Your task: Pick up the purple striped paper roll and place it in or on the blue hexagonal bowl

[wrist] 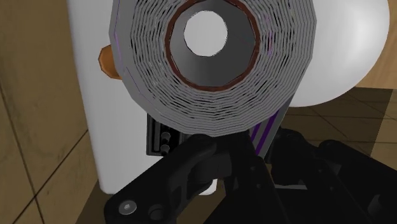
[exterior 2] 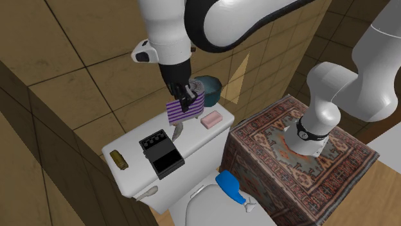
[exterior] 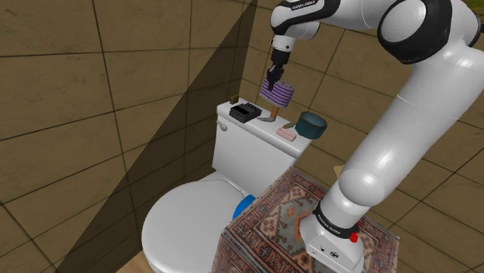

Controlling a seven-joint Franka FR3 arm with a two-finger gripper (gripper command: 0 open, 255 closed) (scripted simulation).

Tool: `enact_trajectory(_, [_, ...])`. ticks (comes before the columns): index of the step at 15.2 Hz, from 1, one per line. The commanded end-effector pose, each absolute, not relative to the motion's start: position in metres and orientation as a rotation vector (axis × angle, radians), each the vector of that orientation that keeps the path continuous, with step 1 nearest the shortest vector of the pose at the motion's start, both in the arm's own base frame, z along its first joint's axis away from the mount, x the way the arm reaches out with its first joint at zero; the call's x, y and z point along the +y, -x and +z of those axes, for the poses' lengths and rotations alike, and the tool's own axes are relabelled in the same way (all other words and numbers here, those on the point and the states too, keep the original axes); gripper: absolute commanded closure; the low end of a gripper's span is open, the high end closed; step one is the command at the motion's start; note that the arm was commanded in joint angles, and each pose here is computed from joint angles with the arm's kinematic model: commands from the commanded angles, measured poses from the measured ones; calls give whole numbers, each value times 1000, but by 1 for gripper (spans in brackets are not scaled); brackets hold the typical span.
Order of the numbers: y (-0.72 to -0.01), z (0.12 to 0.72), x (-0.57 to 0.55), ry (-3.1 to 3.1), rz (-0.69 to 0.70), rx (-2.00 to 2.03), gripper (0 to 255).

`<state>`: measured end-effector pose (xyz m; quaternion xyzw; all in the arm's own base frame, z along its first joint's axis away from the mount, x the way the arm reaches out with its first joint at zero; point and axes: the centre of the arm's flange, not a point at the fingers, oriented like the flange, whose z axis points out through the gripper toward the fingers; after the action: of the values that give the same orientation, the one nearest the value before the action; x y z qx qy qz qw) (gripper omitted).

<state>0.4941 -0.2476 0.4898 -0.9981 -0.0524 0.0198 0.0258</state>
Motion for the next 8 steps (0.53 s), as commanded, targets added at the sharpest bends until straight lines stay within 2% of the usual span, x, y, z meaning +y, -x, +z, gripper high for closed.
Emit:
enact_trajectory(1, [-494,501,-248,3085,61,-162,255])
enact_trajectory(5, [-494,521,-248,3085,61,-162,255])
enact_trajectory(8, [-463,525,-273,3085,61,-162,255])
